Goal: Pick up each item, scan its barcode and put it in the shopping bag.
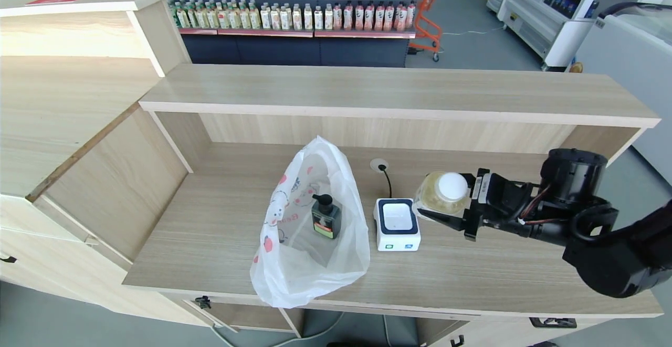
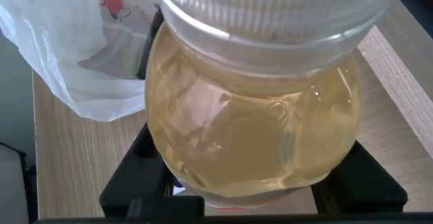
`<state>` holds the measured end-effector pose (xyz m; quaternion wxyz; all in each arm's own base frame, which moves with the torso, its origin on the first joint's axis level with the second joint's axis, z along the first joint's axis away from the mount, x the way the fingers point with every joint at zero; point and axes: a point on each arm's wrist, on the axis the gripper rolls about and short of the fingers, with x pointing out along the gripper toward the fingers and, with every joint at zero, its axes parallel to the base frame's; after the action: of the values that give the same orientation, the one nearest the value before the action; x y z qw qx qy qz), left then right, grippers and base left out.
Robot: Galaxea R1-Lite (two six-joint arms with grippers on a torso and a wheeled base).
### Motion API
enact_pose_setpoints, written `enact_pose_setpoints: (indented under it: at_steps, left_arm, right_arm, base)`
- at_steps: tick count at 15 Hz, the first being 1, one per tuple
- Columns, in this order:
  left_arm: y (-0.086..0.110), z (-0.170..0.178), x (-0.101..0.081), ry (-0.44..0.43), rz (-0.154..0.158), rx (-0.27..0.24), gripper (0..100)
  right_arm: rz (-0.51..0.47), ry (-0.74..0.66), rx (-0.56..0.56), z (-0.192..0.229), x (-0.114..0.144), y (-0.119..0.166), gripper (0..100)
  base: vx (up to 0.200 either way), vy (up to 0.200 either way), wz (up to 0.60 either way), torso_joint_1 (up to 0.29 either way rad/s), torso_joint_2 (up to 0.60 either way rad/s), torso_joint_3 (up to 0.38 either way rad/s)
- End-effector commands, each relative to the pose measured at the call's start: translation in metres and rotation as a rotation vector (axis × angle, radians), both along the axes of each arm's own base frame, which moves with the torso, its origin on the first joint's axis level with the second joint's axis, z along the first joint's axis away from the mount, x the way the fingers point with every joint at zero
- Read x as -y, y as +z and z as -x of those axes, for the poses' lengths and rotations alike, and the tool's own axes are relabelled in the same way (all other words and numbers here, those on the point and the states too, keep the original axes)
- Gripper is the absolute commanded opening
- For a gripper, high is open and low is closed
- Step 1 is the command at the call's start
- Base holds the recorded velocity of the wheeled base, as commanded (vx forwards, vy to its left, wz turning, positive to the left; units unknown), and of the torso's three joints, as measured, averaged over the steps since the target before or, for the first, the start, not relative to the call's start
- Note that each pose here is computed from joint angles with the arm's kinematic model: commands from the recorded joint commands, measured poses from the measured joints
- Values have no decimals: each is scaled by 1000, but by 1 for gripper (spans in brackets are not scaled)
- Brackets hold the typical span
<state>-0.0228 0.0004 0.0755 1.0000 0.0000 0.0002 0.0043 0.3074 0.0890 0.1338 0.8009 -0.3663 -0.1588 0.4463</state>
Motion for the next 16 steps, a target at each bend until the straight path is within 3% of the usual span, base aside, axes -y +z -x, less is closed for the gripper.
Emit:
enact_pose_setpoints:
  at_steps: [1, 12, 16]
  left_arm:
    - [0, 0, 0, 1, 0, 0, 100]
    - [0, 0, 0, 1, 0, 0, 100]
    - [0, 0, 0, 1, 0, 0, 100]
  right_arm:
    - [3, 25, -27, -18, -4, -22, 0]
    - [34, 29, -14, -39, 1, -41, 0]
    - [37, 30, 39, -50, -1, -52, 0]
  base:
    - [0, 0, 0, 0, 0, 0]
    - [0, 0, 0, 0, 0, 0]
    - [0, 0, 0, 0, 0, 0]
